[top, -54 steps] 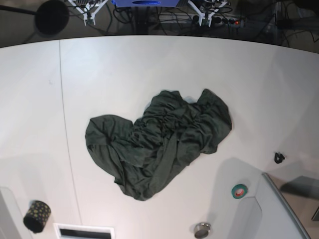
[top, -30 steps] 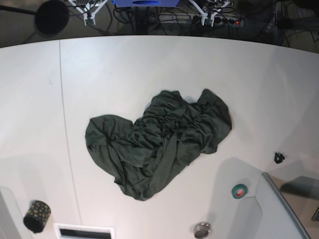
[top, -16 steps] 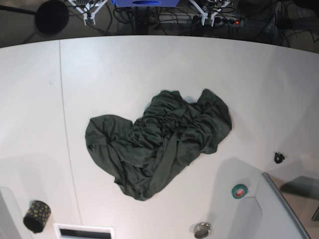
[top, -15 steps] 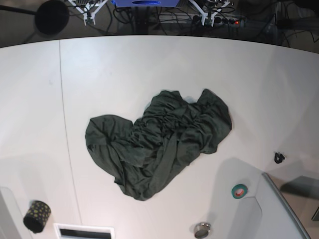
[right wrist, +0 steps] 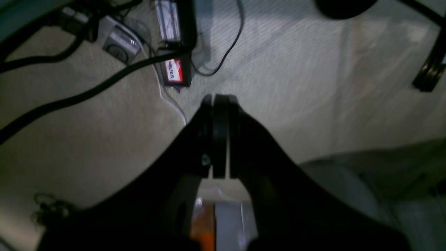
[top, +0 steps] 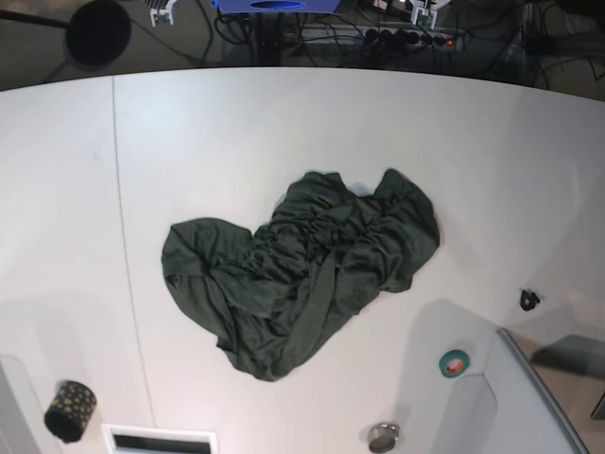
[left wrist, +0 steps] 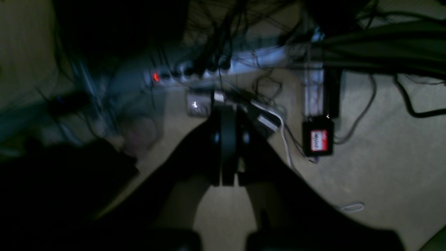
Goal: Layout the t-shirt on the table in an organized manner, then fold the t-shirt properly
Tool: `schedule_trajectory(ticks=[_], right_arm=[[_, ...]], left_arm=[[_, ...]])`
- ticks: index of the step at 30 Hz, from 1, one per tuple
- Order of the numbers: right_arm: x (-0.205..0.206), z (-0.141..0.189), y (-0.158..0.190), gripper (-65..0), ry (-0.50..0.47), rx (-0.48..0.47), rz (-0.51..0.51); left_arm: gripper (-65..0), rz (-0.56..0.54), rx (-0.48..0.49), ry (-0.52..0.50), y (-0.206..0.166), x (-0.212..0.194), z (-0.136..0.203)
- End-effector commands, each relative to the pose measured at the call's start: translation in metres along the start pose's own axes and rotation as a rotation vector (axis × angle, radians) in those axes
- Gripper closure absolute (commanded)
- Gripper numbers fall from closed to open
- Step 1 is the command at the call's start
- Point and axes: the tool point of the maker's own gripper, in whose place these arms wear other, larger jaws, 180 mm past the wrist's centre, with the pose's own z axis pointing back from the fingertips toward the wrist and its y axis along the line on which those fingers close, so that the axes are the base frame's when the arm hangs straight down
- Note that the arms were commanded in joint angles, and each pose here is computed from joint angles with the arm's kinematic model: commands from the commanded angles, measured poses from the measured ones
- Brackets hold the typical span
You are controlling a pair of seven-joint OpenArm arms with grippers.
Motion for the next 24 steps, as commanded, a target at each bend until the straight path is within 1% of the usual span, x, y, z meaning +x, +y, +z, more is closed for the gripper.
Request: schedule_trajectory(ticks=[1,3,6,9,11,15,17,18,20,21,22,24], right_arm=[[0.005,0.011,-0.016,-0.6,-0.026,-0.036,-0.021],[0.022,0.037,-0.037,-0.6,-0.08,-0.081,-0.057],[0.038,0.066,-0.054,-0.6,-0.126,-0.121,-0.074],[0.055,0.09,-0.059,-0.6,-0.193,-0.137,-0.068],[0.073,0.11,-0.06,-0.6,-0.263,-0.139,-0.054],[0.135,0.157,-0.06,-0.9,-0.465,-0.15,-0.043],[0.176,0.182,-0.061,-1.7,-0.585,-0.156,-0.044],[0.195,0.193,-0.062,-1.8,-0.64,-0.158,-0.043],[0.228,0.207,-0.063,-6.0,-0.725,-0.159,-0.047],[0.247,0.214,-0.061,-10.4,-0.769,-0.149,-0.038],[0.265,0.219,-0.057,-15.9,-0.807,-0.133,-0.02],[0.293,0.221,-0.047,-28.5,-0.819,-0.083,0.033]], left_arm=[[0.0,-0.014,0.008,0.003,0.006,-0.008,0.01],[0.0,-0.022,0.004,-0.046,0.007,0.003,0.02],[0.0,-0.029,-0.007,-0.116,0.002,0.024,0.032],[0.0,-0.033,-0.018,-0.198,-0.003,0.05,0.045],[0.0,-0.034,-0.02,-0.271,-0.004,0.074,0.059],[0.0,-0.049,-0.035,-0.463,-0.009,0.145,0.089],[0.0,-0.046,-0.032,-0.541,-0.009,0.182,0.101],[0.0,-0.044,-0.028,-0.586,-0.009,0.207,0.106],[0.0,-0.026,-0.018,-0.623,-0.009,0.242,0.11],[0.0,-0.013,-0.012,-0.636,-0.009,0.261,0.11],[0.0,0.002,-0.006,-0.644,-0.008,0.279,0.108],[0.0,0.021,0.004,-0.637,-0.005,0.309,0.103]])
